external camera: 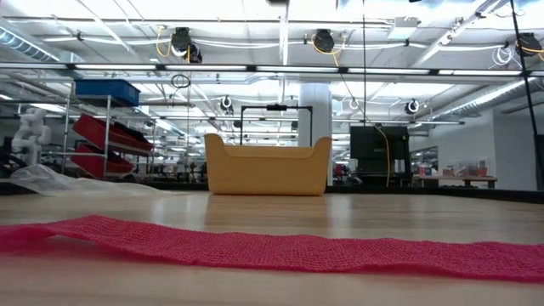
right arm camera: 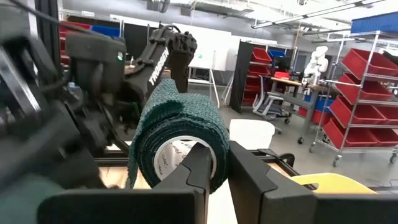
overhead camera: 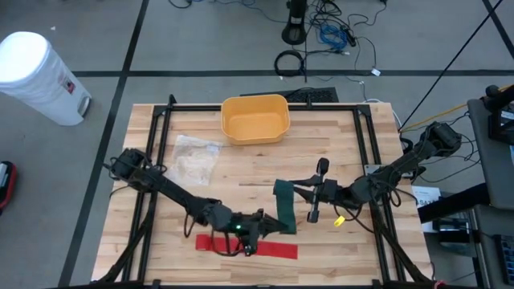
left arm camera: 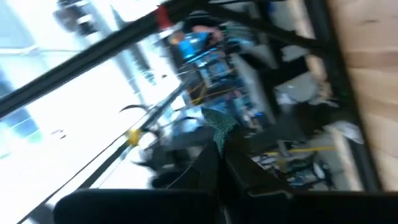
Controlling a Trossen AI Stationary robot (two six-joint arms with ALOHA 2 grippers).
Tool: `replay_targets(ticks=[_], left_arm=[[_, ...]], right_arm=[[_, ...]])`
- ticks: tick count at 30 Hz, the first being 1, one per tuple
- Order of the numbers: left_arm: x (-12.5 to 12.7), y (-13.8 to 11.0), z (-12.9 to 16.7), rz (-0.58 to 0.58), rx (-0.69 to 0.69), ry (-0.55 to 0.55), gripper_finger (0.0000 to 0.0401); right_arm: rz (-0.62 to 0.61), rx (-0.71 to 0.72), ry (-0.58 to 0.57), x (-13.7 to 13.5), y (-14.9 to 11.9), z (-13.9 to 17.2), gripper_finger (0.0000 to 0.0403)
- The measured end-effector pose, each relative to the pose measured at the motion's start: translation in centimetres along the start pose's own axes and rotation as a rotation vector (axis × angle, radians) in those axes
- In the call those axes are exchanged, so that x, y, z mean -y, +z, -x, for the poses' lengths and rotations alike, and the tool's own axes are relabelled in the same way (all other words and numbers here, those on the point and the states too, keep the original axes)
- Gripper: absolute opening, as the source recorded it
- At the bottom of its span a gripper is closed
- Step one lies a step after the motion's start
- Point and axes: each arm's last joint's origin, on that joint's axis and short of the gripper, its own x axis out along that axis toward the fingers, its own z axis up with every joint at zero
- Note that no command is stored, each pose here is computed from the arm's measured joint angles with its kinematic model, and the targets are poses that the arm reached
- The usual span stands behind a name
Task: Roll bandage
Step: Roll the green bandage
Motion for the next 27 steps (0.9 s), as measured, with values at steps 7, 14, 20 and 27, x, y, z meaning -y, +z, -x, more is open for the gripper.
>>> replay_targets(ticks=[7,14,20,27], left_arm=[[-4.3,0.2,0.0,0.166,-0.058,0.204,0.0005],[-9.1,-2.4,-0.2,0.312,-0.286,0.398,0.0004],[-10.0,-5.1,-1.3,0.318,-0.364,0.424,0.0004],[-8.9,-7.0,-2.0,0.271,-0.473,0.360,0.0004]], right_arm=[[0.061,-0.025,0.009,-0.1,-0.3,0.0,0.0034],[0.098,-0.009,0.103,-0.4,-0.3,0.0,0.0034],[0.082,0.000,0.146,-0.5,-0.3,0.0,0.0034],[0.081,0.001,0.149,-0.5,-0.3,0.0,0.0034]])
